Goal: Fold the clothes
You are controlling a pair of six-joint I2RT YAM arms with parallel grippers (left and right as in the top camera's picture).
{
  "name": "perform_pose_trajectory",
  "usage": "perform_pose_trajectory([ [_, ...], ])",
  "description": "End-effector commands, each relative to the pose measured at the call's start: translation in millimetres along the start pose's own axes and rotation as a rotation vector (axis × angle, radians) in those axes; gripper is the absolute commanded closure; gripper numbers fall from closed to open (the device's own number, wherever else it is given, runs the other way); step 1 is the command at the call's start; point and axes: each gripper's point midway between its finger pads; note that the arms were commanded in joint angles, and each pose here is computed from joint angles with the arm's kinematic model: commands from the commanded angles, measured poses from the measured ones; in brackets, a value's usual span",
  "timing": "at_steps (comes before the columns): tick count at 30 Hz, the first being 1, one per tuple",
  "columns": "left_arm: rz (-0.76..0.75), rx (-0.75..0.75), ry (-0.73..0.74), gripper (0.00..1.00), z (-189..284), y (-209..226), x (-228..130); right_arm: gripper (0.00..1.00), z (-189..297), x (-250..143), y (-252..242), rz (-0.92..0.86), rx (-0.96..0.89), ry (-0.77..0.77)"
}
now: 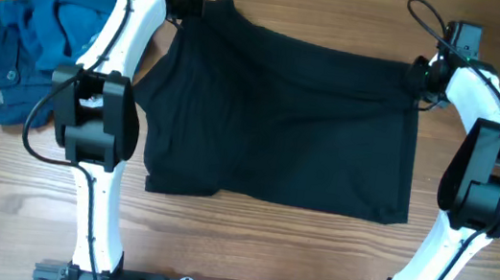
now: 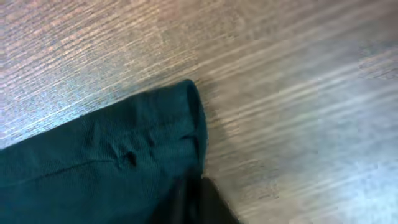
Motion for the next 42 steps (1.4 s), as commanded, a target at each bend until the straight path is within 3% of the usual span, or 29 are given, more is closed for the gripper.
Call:
perform_pose_trajectory([
  [1, 0.014, 0.055, -0.061, 0.96, 11.6, 8.3, 16.3, 0.96, 24.5, 27.3, -1.1, -0.001, -0.017, -0.082],
  [6, 0.039, 0.084, -0.172, 0.96, 15.9, 26.0, 45.7, 0.96, 26.5, 47.6, -28.9, -0.038, -0.009, -0.153],
  [10, 0.035, 0.068, -0.221, 0.96, 17.8, 20.7, 57.2, 0.96, 33.7, 74.1, -8.0, 0.028, 0.132, -0.261],
  [13, 0.035, 0.066, -0.231, 0.96, 18.3, 20.3, 59.7, 0.96, 37.4, 88.2, -10.6, 0.017, 0.116, -0.32],
  [14, 0.035, 0.064, -0.235, 0.93, 18.6, 20.0, 60.7, 0.77, 38.1, 90.6, -11.6, 0.018, 0.111, -0.331],
  [15, 0.035, 0.064, -0.238, 0.76, 18.7, 19.8, 61.4, 0.3, 38.5, 90.7, -11.9, 0.017, 0.112, -0.331],
  [16, 0.035, 0.064, -0.237, 0.56, 18.8, 20.0, 61.2, 0.19, 40.2, 89.0, -11.9, 0.015, 0.111, -0.323],
  [18, 0.037, 0.07, -0.219, 0.32, 31.0, 20.4, 58.0, 0.02, 56.1, 82.3, -11.9, -0.007, 0.113, -0.292],
  [20, 0.072, 0.074, -0.208, 0.21, 59.8, 22.3, 57.0, 0.0, 89.7, 79.4, -11.3, -0.028, 0.116, -0.286],
  [22, 0.138, 0.066, -0.176, 0.11, 109.8, 22.2, 47.9, 0.0, 146.3, 63.4, 18.4, -0.044, 0.295, -0.245],
  [24, 0.158, 0.068, -0.092, 0.06, 154.2, 20.9, 20.8, 0.0, 196.2, 30.2, 41.8, -0.022, 0.436, -0.159],
  [26, 0.175, 0.07, 0.031, 0.02, 181.9, 20.5, -15.2, 0.04, 210.3, -4.6, 34.3, -0.063, 0.39, -0.041],
  [27, 0.239, 0.103, 0.109, 0.03, 191.5, 25.5, -37.5, 0.1, 213.2, -28.5, 20.8, -0.128, 0.306, 0.048],
  [30, 0.376, 0.2, 0.31, 0.07, 202.3, 33.2, -91.7, 0.13, 232.4, -87.7, -20.5, -0.284, 0.031, 0.231],
  [36, 0.433, 0.273, 0.404, 0.07, 206.6, 13.8, -142.1, 0.13, 254.0, -132.4, -24.4, -0.366, -0.004, 0.254],
  [42, 0.505, 0.299, 0.389, 0.09, 217.3, 1.0, -215.7, 0.16, 216.5, -202.9, -12.8, -0.326, -0.03, 0.413],
])
Point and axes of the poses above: each gripper's point midway between its finger pads, its own z axis back along the fingers, its own y axis along the line the jaws close on, x = y × z, and after that the axes turned 9 degrees about z, right-handed
